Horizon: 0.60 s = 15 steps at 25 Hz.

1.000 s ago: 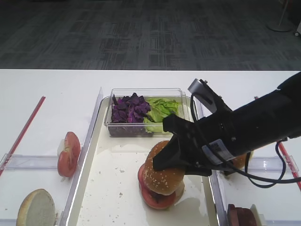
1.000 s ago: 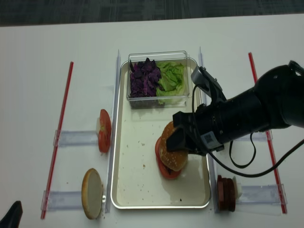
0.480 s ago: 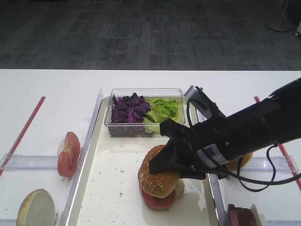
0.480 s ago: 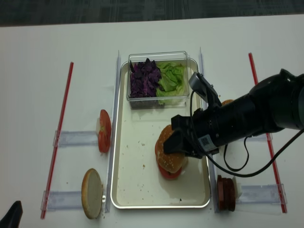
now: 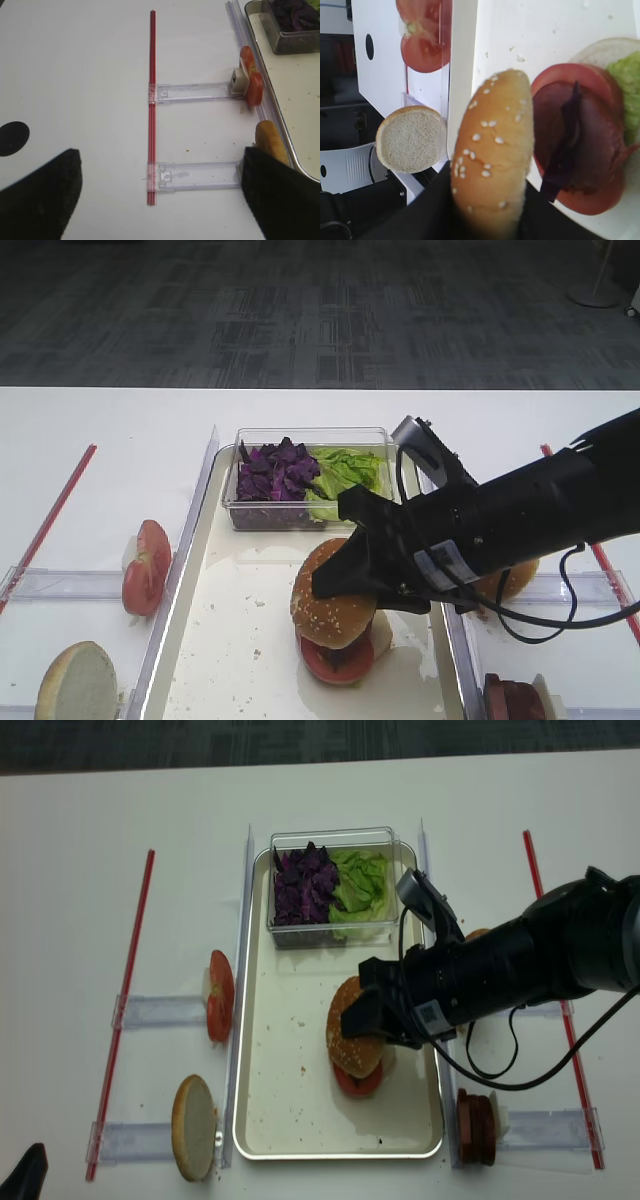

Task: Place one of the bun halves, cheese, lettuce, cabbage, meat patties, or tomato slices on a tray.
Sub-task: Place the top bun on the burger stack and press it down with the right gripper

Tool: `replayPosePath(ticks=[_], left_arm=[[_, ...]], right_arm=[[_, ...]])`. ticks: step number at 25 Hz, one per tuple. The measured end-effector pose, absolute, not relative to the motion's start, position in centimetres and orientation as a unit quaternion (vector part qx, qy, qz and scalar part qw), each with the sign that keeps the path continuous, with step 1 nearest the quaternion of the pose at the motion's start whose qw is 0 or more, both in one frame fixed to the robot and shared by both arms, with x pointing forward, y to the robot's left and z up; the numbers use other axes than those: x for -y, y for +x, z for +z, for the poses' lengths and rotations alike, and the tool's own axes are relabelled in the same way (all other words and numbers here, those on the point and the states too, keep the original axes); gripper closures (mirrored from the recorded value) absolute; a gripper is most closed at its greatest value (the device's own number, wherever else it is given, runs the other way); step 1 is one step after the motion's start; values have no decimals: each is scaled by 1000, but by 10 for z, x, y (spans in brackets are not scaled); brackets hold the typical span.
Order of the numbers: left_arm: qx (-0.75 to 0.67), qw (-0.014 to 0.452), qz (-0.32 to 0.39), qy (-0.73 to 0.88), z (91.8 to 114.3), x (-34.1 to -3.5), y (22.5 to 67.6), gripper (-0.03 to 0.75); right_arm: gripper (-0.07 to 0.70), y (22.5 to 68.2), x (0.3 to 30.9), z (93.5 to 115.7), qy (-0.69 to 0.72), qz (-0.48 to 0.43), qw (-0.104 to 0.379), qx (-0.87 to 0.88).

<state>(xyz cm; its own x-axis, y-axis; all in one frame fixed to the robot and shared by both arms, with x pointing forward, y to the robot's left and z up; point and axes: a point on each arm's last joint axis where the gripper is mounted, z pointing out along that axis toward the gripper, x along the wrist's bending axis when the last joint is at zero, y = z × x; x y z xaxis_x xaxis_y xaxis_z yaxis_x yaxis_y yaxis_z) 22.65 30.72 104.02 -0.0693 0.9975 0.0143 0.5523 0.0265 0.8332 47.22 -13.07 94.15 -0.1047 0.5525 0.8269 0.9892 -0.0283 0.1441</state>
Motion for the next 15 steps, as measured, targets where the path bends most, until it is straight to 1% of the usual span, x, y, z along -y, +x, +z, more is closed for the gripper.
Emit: replayPosePath(ticks=[15], left_arm=[[-642, 318, 350, 604, 1040, -307, 226, 118]], right_arm=[[384, 473, 131, 942, -609, -388, 281, 633]])
